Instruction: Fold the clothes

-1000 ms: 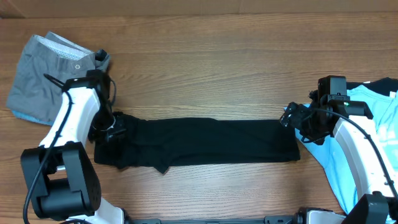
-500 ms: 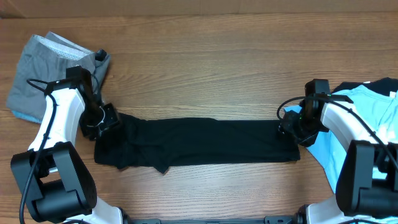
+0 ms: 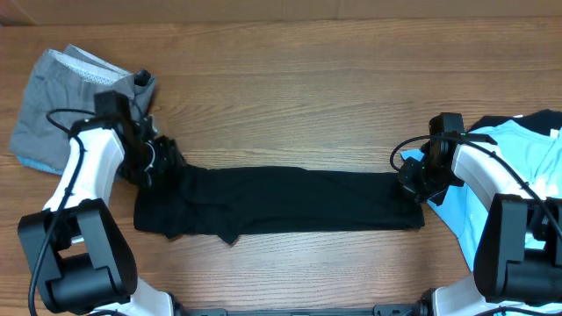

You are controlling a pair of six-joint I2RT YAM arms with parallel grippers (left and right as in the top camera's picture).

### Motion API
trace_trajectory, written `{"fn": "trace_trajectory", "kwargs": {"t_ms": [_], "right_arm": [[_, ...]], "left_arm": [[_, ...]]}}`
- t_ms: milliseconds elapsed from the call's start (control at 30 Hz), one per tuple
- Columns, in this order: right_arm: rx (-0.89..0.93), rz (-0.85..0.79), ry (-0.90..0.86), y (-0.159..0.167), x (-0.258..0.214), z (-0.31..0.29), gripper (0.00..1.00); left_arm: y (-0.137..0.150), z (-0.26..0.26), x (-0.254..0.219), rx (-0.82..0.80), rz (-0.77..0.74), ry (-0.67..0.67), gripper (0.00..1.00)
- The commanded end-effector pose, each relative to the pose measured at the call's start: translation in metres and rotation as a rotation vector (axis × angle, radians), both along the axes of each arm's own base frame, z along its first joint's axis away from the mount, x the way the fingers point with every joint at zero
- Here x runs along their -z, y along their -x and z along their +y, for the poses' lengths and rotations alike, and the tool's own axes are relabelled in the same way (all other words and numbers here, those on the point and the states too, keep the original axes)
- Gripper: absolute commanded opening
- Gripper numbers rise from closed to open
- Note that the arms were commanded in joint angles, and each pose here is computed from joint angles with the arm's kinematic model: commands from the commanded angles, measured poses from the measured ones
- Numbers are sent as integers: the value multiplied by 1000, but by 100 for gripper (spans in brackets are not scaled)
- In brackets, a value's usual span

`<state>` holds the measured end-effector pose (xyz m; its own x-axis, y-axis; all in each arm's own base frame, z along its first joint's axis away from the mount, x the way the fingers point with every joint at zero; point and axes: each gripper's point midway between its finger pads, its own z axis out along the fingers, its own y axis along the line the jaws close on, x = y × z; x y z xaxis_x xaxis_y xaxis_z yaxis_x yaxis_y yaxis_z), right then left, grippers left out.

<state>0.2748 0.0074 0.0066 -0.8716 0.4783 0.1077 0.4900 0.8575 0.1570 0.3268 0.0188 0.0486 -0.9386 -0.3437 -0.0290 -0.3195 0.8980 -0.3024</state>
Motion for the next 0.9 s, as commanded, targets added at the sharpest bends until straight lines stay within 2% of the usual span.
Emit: {"fn": "trace_trajectory", "kwargs": {"t_ms": [0,67,100,200,300,467,633,667,700,733,800,867], "right_arm": [[7,11,10,3,1,-2,9],[7,12,10,3,1,-2,9],[7,12,10,3,1,-2,9],[9,13,18,3,1,-4,9],[58,28,101,4,3,-18,9],[82,29,120,4,4,-21,11],[69,11,100,-1,0,-18,27],[67,4,94,-3,-2,-17,30],[64,-3,86,-4,-6,-16,31],[64,-11,84,-6,-10,-15,33],[47,-45,74,-12,-24,-14,37],[48,-77,77,-16,-40,-14,39]], "left_arm": [[15,-11,12,34,25,19,24],[19,-10,14,32,38,12,9],[21,-7,14,32,46,-2,4],[31,13,15,11,100,-93,4],[42,47,11,-53,155,-194,4],[40,78,4,-157,137,-186,4],[30,87,-10,-181,78,-123,4],[27,87,-14,-177,65,-112,8],[25,86,-18,-172,59,-106,22],[23,87,-24,-173,56,-106,28],[19,89,-36,-173,52,-108,38],[17,90,-51,-173,50,-108,40]]}}
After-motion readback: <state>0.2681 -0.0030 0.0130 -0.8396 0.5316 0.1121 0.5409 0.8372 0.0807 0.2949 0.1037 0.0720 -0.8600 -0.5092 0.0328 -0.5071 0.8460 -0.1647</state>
